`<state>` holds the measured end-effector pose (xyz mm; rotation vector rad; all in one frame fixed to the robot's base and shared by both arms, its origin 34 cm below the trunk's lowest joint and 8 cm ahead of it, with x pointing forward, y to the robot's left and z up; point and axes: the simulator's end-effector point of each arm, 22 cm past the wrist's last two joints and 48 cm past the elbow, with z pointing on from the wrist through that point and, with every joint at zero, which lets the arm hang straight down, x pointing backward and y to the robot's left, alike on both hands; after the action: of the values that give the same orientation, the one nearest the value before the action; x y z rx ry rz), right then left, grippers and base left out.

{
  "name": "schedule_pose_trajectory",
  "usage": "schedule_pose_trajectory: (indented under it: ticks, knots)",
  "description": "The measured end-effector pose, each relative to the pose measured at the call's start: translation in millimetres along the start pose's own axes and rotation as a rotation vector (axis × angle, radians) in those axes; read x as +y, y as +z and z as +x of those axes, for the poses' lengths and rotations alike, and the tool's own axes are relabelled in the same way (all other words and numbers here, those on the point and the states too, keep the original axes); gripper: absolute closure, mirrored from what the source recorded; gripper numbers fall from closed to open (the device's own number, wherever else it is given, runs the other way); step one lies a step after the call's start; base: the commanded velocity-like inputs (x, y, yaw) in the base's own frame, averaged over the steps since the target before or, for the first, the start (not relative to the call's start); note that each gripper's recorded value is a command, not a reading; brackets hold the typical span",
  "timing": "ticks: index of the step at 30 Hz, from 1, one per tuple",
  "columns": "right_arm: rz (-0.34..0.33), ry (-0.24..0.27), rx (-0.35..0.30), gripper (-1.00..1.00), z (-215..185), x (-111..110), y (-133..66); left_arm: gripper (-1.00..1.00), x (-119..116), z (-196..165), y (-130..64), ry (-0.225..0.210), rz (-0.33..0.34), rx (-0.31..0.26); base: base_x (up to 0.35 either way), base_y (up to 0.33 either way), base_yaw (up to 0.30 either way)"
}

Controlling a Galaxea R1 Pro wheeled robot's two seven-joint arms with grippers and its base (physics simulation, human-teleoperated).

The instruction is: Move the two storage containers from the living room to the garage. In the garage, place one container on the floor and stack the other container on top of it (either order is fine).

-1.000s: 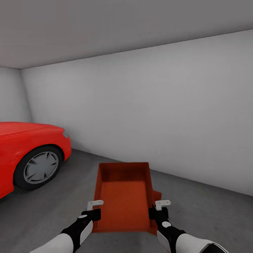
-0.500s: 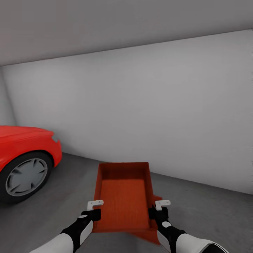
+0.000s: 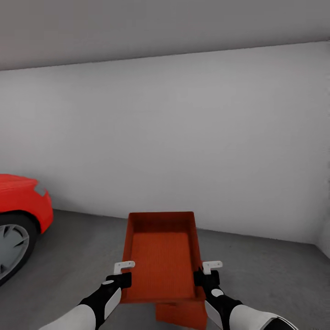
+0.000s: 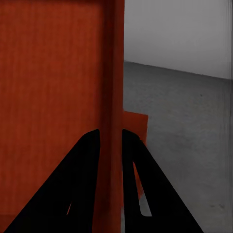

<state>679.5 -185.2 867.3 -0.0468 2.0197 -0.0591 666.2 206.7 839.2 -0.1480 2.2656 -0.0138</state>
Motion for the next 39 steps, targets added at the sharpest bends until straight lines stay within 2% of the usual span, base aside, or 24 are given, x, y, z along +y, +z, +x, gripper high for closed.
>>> schedule_pose_trajectory:
  ticks: [27,33,39]
  knots:
    - [0.000,0.000,-0.001,1.00,-0.3,-0.1,0.1,1.00,-0.2,-0.3,0.0,0.000,0.000,-0.001,0.296,0.213,-0.286]
    - [0.000,0.000,0.000,1.00,-0.1,0.0,0.5,1.00,-0.1,-0.2,0.4,-0.001,0.000,0.000,0.070,0.046,-0.280]
    - [0.000,0.001,-0.001,1.00,-0.1,0.4,0.4,1.00,0.3,-0.3,0.5,-0.001,-0.001,-0.001,0.006,0.004,-0.071]
